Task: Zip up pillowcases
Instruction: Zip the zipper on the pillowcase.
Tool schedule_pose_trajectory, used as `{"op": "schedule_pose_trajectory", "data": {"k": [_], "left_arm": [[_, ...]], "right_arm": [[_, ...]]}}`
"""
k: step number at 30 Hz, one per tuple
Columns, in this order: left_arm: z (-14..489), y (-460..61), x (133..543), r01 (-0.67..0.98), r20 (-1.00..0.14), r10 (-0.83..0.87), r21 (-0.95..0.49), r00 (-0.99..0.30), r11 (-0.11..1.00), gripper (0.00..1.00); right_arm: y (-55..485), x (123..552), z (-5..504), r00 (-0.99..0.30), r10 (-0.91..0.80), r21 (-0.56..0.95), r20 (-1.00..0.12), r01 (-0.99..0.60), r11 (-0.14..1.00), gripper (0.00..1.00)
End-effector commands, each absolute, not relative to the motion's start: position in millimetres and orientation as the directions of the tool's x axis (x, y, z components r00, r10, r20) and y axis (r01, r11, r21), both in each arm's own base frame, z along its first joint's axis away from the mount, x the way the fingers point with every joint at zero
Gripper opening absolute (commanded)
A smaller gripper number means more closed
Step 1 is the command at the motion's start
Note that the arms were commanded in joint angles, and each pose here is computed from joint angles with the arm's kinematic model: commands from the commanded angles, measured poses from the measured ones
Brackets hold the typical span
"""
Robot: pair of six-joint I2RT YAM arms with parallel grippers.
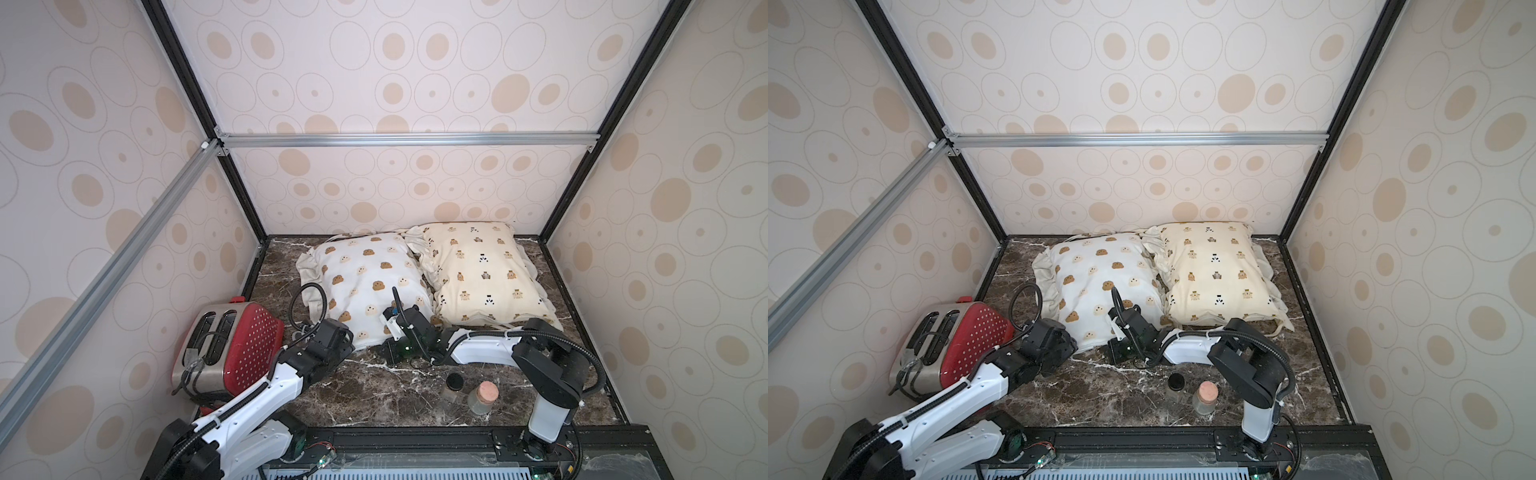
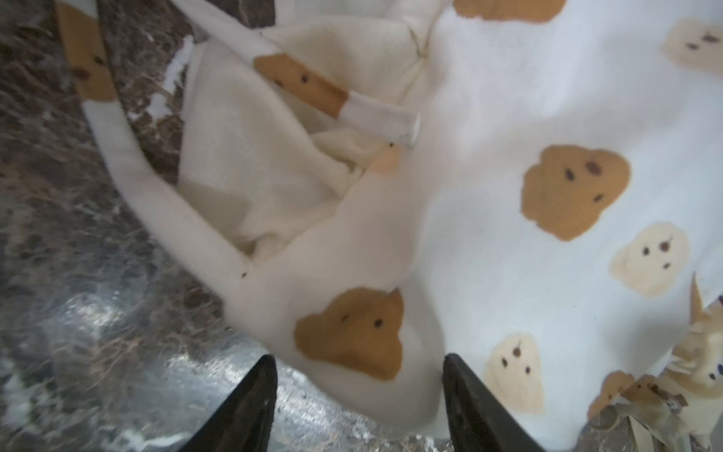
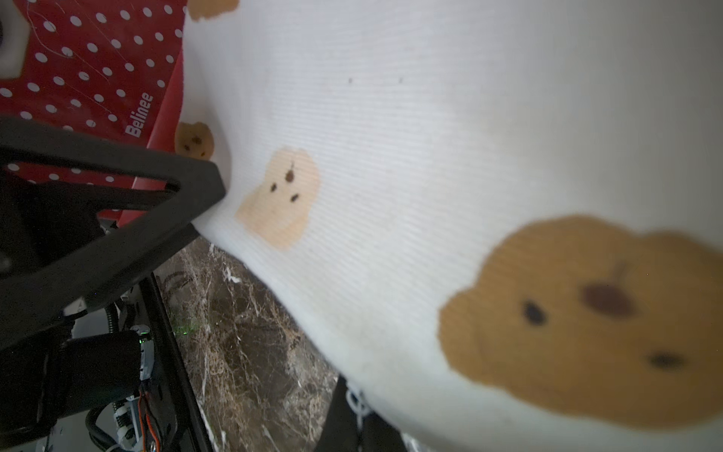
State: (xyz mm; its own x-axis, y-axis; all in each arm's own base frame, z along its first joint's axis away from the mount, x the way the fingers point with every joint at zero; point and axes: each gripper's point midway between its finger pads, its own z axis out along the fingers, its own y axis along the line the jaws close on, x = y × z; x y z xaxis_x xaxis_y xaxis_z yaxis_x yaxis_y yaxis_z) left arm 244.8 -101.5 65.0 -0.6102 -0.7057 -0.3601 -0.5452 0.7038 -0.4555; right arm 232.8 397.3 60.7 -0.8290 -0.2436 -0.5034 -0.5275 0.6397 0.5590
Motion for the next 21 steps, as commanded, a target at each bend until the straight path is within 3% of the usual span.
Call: {"op": "schedule_pose_trajectory", "data": {"k": [1, 5, 14, 21], "left_arm": [[76, -106, 271, -0.543, -0.398, -0.750, -0.520, -0.529, 0.659, 0.65], [61, -108, 278, -0.567, -0.384, -0.776, -0.532, -0.501, 0.629, 0.52], [79, -114, 300, -0.512, -0.459, -0.719, -0.506, -0.521, 0.694, 0.00], [91, -108, 303, -0.492, -0.492, -0.694, -0.490, -0.526, 0.720, 0.00]], "right_arm": [[396, 230, 58, -0.833, -0.245, 0.560, -0.496, -0.522, 0.644, 0.00], [397, 231, 60, -0.834, -0.239, 0.562, -0.498, -0.520, 0.643, 0.00], [390, 235, 49, -0.854, -0.251, 0.517, -0.456, -0.483, 0.707, 0.00], [383, 238, 51, -0.869, -0.246, 0.484, -0.429, -0.451, 0.750, 0.00]]}}
